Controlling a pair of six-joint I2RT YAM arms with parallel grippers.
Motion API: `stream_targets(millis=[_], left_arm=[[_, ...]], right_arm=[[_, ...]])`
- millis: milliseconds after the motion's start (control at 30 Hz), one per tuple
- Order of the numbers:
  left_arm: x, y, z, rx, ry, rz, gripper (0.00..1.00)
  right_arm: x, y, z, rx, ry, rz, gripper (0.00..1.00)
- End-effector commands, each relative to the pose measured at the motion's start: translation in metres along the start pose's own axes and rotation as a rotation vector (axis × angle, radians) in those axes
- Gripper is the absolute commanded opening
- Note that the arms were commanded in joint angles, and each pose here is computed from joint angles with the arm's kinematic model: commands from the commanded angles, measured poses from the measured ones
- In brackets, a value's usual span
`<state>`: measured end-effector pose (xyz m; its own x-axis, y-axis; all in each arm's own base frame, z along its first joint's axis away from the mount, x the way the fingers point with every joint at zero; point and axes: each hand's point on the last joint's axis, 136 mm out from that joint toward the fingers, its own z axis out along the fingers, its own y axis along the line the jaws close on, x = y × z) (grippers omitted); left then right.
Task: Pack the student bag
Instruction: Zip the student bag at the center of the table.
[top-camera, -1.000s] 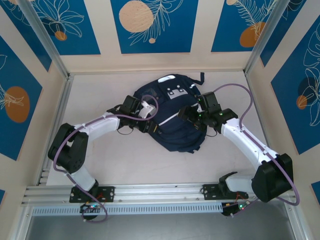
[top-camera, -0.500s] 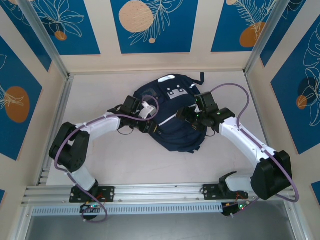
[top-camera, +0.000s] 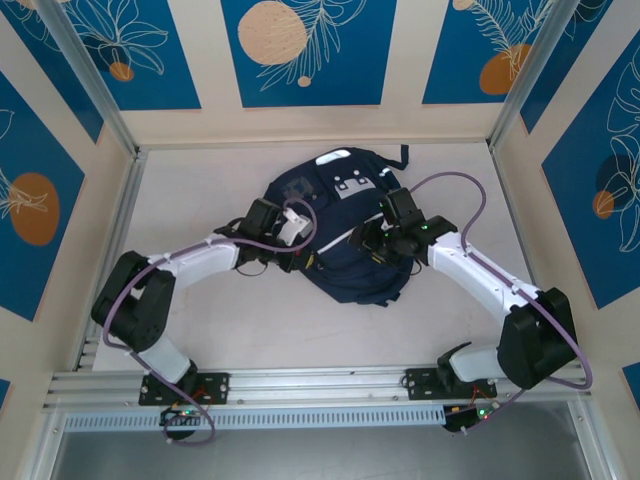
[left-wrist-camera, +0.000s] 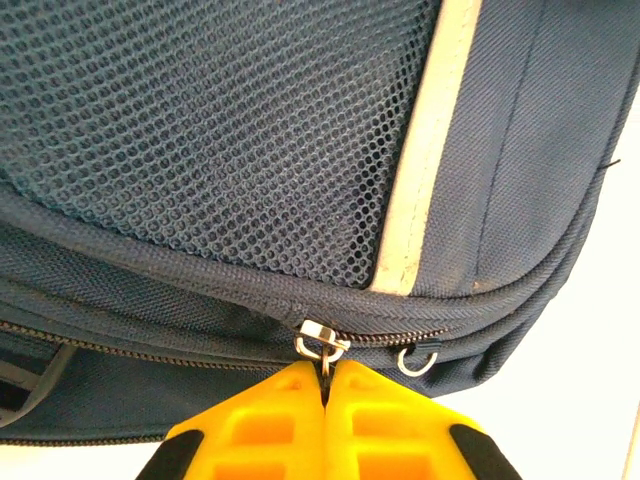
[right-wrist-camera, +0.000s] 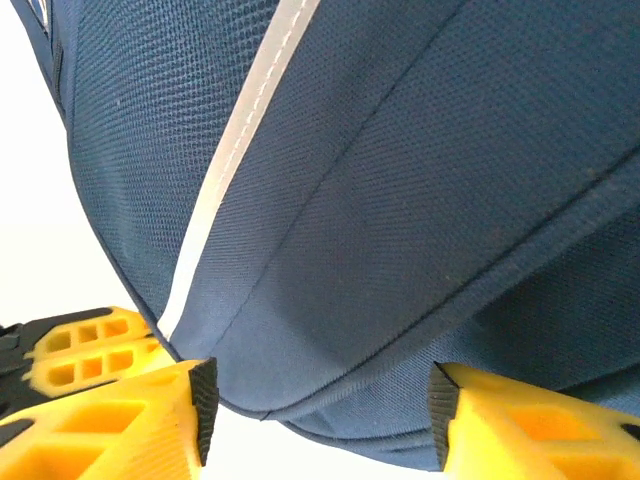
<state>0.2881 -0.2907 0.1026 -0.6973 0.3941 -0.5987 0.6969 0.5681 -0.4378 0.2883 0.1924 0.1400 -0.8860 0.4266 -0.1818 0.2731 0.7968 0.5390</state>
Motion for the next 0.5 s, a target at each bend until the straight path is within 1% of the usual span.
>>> stream_targets(millis=[0, 167, 333, 467], left_arm=[[0.006, -0.012, -0.009, 0.006, 0.004, 0.007, 0.0], [0.014, -0.034, -0.013, 0.045, 0.002, -0.007, 0.0], [0.019, -0.054, -0.014, 0.06, -0.007, -0.003, 0.0], [0.013, -0.069, -0.014, 0.083, -0.043, -0.01, 0.0]], right_arm=[[0.004, 0.005, 0.011, -0.013, 0.011, 0.027, 0.53], [0.006, 0.018, 0.022, -0.043, 0.018, 0.021, 0.39], [0.003, 0.036, 0.029, -0.101, 0.011, 0.004, 0.3], [0.004, 0.052, 0.037, -0.144, 0.03, -0.004, 0.27]])
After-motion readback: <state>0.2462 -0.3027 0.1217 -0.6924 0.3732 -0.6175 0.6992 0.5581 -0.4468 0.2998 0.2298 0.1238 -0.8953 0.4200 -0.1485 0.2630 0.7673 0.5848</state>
